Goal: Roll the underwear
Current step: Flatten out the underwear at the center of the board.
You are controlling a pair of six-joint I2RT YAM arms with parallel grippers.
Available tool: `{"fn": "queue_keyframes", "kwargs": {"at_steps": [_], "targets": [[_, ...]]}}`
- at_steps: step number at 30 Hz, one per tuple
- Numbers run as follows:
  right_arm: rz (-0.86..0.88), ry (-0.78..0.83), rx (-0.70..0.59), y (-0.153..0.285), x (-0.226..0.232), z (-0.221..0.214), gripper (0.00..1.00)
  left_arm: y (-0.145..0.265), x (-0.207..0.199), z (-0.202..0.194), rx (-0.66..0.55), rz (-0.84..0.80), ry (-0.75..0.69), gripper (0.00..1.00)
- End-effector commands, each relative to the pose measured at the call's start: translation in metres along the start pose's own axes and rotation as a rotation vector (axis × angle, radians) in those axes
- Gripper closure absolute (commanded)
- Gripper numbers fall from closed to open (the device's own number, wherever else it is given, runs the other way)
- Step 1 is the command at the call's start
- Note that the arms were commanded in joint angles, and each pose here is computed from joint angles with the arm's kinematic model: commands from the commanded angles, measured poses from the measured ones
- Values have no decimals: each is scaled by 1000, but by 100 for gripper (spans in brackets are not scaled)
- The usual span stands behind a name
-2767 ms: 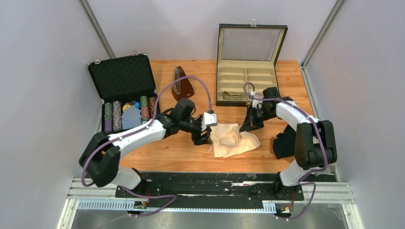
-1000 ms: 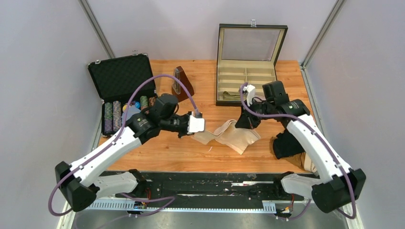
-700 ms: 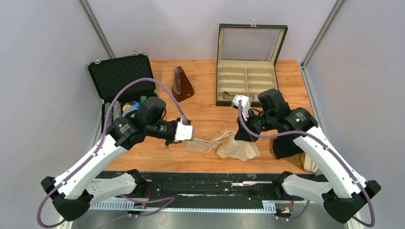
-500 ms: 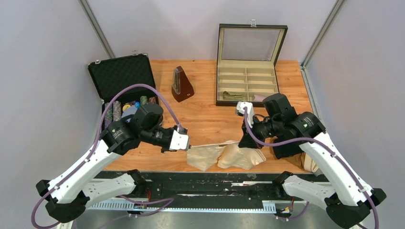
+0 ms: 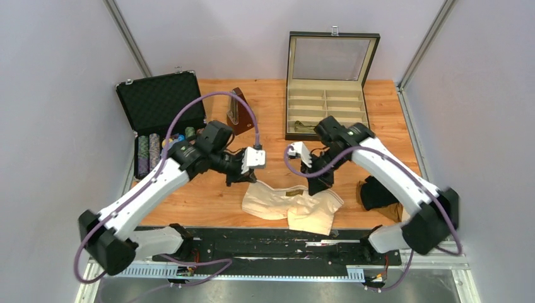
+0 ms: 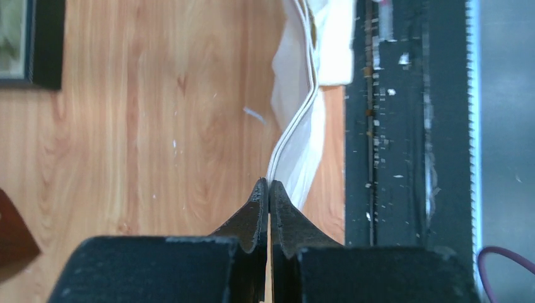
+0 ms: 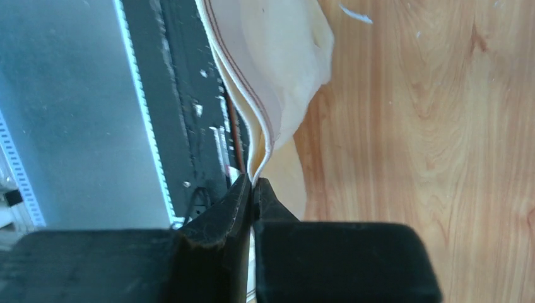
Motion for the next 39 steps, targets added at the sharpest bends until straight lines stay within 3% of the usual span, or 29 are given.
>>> {"fn": "queue_keyframes", "kwargs": {"at_steps": [1, 10, 15, 18, 19, 21, 23, 25, 26, 29, 32, 35, 39], "targets": [[46, 63, 68, -15, -53, -11, 100, -31, 52, -17, -1, 35, 149, 100], [-1, -88, 81, -41, -179, -28, 93, -70, 144, -39, -20, 134, 343, 100], [-123, -126, 119, -47, -229, -40, 69, -86, 180, -64, 33, 223, 472, 100], [-230, -166, 83, -25, -248, -31, 44, -83, 194, -75, 46, 269, 544, 100], [-269, -165, 52, -13, -249, -26, 40, -79, 198, -79, 46, 288, 570, 100], [-368, -118, -32, 14, -243, -8, 37, -75, 201, -85, 46, 303, 600, 100], [-511, 26, -198, 49, -213, 24, 30, -73, 200, -89, 58, 298, 630, 100], [-562, 188, -372, 53, -180, 41, 3, -71, 198, -89, 79, 280, 656, 100], [-564, 232, -442, 44, -163, 42, 0, -70, 196, -89, 86, 268, 663, 100], [-443, 346, -484, -1, -125, 55, 0, -60, 189, -91, 135, 242, 669, 100], [-226, 425, -429, -51, -100, 71, 20, -67, 189, -98, 159, 179, 688, 100], [-105, 440, -395, -93, -103, 91, 41, -75, 196, -95, 168, 105, 755, 100], [-51, 544, -372, -140, -104, 109, 47, -84, 195, -108, 145, 63, 889, 100]]}}
Point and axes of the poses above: each gripper's point midway between its finger pads, its own y axis back along the fingers, its own x axis along the line the jaws close on, z = x × y, the point moved 6 cm from there along y, back along the fingers, and after that the axes turned 12 degrees about y, right-handed, at the moved point
